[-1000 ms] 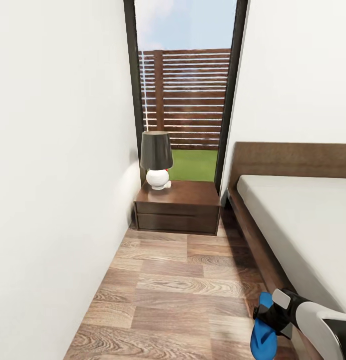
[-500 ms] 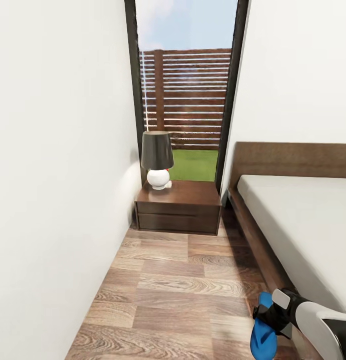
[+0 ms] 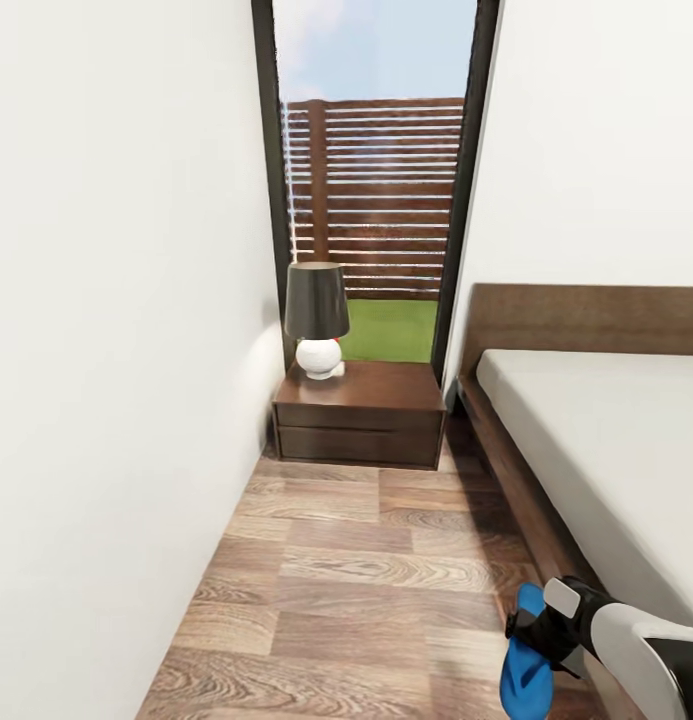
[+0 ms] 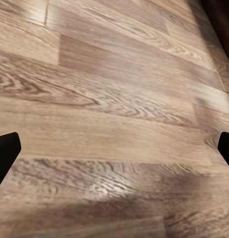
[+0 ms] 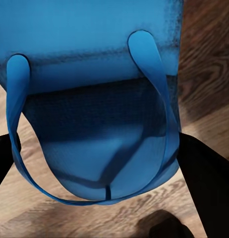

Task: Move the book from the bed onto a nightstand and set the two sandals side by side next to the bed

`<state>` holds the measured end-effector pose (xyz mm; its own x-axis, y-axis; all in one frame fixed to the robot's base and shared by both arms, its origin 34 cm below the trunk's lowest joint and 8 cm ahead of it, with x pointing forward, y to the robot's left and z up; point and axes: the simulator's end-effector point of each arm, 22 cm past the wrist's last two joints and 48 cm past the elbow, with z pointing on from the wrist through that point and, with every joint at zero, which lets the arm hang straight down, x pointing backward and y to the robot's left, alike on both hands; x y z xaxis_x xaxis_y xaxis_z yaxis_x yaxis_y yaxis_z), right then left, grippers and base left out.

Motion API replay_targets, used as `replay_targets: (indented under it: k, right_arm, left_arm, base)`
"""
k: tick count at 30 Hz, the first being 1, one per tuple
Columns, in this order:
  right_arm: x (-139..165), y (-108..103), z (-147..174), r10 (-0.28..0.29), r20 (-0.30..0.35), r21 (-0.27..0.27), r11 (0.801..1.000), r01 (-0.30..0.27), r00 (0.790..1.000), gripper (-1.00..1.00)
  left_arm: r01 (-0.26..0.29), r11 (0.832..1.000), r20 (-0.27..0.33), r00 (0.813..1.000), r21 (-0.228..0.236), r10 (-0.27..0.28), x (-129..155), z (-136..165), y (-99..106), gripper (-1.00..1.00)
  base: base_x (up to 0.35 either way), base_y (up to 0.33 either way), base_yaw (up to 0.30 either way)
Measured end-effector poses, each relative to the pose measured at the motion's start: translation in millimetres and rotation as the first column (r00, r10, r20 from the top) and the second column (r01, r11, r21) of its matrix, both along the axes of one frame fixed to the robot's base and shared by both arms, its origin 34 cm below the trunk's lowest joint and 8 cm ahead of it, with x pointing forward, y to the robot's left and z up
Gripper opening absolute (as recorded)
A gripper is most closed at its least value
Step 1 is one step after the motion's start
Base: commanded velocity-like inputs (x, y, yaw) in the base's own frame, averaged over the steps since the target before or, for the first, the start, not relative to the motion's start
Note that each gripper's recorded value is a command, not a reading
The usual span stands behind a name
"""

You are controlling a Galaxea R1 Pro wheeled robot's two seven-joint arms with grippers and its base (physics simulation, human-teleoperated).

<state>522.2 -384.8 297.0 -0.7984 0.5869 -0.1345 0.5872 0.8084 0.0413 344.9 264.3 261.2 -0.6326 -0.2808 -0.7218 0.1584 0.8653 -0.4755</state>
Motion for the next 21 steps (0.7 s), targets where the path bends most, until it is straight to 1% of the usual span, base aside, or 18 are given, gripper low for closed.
replay_targets:
  k: [12,15,21]
  right_arm:
    - [2.5,2.5,3.2,0.003,0.008,0.002,1.000,-0.003,1.000,-1.00]
    - [3.0,2.5,3.9,0.003,0.010,0.002,1.000,-0.003,1.000,-1.00]
    - [3.0,2.4,4.0,0.003,0.010,0.002,1.000,-0.003,1.000,-1.00]
  left_arm:
    - [0.000,1.000,0.007,1.000,-0.001,0.000,2.0,1.8,-0.6,1.00]
    - [0.000,1.000,0.009,1.000,-0.001,0.000,2.3,2.2,-0.6,1.00]
    - [-0.002,1.000,0.007,1.000,-0.001,0.002,2.5,1.7,-1.6,1.00]
  base:
    - [-0.011,0.007,-0.211]
    - [-0.089,0.070,-0.085]
    - [-0.103,0.084,-0.016]
